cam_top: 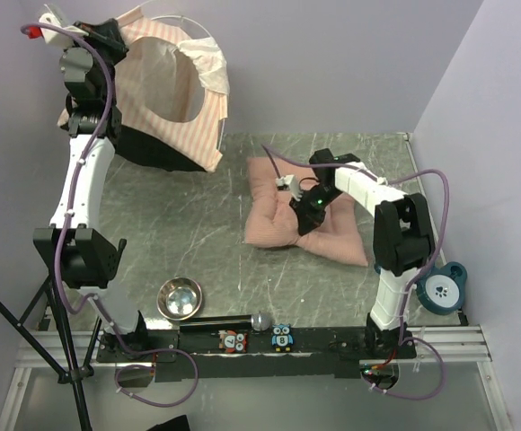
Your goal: Set up the pet tent
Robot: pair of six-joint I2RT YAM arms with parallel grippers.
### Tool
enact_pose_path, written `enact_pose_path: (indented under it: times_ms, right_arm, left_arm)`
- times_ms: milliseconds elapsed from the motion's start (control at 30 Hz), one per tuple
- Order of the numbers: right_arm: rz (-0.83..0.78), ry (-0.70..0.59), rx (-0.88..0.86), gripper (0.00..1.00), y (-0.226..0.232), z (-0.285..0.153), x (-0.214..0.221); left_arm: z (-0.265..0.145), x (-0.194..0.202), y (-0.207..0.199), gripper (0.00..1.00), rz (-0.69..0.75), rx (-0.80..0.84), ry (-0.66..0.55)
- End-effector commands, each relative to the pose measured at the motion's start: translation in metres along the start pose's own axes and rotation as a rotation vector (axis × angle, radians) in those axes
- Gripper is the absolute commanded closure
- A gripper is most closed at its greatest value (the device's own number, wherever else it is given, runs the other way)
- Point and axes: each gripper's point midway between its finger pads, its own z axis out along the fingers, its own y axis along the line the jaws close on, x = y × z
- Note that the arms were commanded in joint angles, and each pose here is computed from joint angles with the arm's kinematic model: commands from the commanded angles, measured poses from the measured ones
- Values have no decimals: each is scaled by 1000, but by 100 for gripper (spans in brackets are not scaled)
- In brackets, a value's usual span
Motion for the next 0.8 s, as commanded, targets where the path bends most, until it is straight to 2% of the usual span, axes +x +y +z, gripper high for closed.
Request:
enact_pose_path:
  times_ms: [0, 100, 200, 233, 267, 300, 367, 400, 500, 600, 700, 767]
  right_arm:
    - [-27, -91, -114, 100, 55, -9, -19]
    - [-74, -114, -140, 100, 78, -12, -24]
    - [-149, -136, -191, 100, 106, -11, -30]
    - [-172, -150, -204, 97, 114, -14, -34]
    - [-179, -182, -214, 62, 120, -21, -42]
    - [-170, -225, -214, 39, 123, -32, -52]
    - [-119, -345, -192, 12, 120, -65, -79]
    - [-86, -420, -179, 3, 115, -84, -94]
    - [24, -579, -104, 0, 88, -132, -137]
    - [132, -704, 5, 0, 55, -164, -176]
    - [97, -790, 82, 0, 44, -185, -224]
    - [62, -807, 125, 0, 30, -184, -253]
  left_arm:
    - [-4, -58, -72, 99, -277, 223, -101]
    - [-14, -68, -91, 99, -333, 297, -83]
    - [-31, -66, -78, 99, -376, 329, -11]
    - [-40, -58, -71, 99, -369, 336, 29]
    - [-50, -49, -58, 99, -343, 317, 64]
    - [-60, -28, -31, 99, -309, 258, 116]
    - [-88, -10, 5, 99, -231, 170, 209]
    - [-102, 8, 25, 99, -186, 136, 275]
    - [-144, 47, 73, 99, -53, 26, 412]
    - [-176, 76, 97, 97, 29, 0, 520]
    - [-185, 91, 115, 99, 84, -38, 582]
    - [-182, 94, 121, 99, 99, -53, 592]
